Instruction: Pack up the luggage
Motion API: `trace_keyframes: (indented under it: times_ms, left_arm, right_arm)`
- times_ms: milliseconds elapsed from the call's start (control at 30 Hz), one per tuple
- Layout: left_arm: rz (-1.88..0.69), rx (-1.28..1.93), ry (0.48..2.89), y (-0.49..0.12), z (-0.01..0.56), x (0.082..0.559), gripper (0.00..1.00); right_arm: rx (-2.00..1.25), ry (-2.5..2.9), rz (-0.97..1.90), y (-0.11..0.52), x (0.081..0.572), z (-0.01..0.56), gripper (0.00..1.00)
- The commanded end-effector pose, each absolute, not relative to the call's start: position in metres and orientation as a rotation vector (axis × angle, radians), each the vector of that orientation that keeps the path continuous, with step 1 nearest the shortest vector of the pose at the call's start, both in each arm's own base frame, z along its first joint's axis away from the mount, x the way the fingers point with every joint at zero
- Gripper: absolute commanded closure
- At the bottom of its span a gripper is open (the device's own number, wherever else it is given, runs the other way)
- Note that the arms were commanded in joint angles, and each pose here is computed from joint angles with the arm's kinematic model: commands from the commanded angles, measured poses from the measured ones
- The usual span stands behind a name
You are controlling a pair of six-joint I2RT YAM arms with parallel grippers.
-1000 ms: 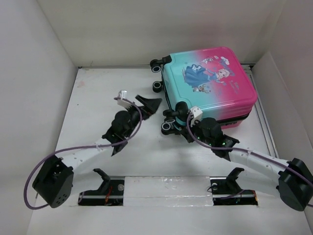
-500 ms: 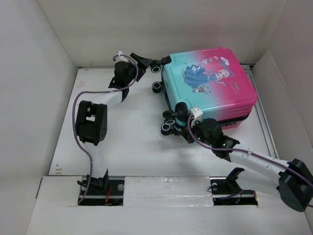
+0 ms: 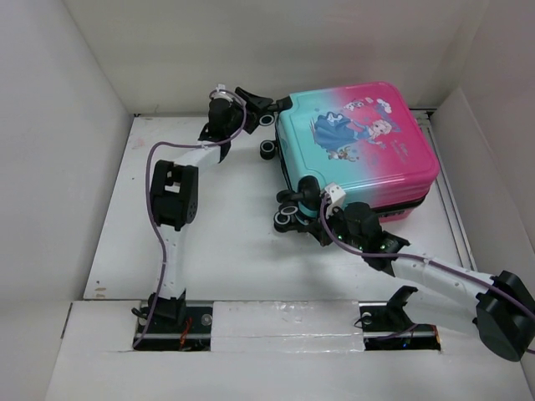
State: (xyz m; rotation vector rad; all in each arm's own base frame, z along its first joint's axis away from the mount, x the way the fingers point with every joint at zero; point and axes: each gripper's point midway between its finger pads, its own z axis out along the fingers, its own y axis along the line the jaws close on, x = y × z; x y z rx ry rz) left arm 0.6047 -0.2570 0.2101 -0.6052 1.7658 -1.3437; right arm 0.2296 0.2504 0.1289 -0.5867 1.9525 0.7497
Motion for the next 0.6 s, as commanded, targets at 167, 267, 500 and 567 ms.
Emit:
trace_keyframes:
  times_ms: [167,267,500,567]
  left_arm:
    - [-1.474,-0.607,1.659,-0.269,0.239,0.608,0.51]
    - [-1.481,-0.609,1.635,-0.269,0.246,0.61,0.61]
    - [-1.561,-0.648,1.628,-0.277,0.244,0.607,0.48]
    - [-1.58,-0.682,1.653,-0.278,0.226,0.601,0.37]
  right_arm:
    - [-0.66,1.75,0.967,0.284,0.211,0.18,1.0]
    - [-0.66,1.75,0.967,0.284,0.211,0.18,1.0]
    - [-0.645,1.753,0.952,0.28,0.212,0.179,1.0]
    - [-0.645,1.753,0.952,0.28,0.212,0.179,1.0]
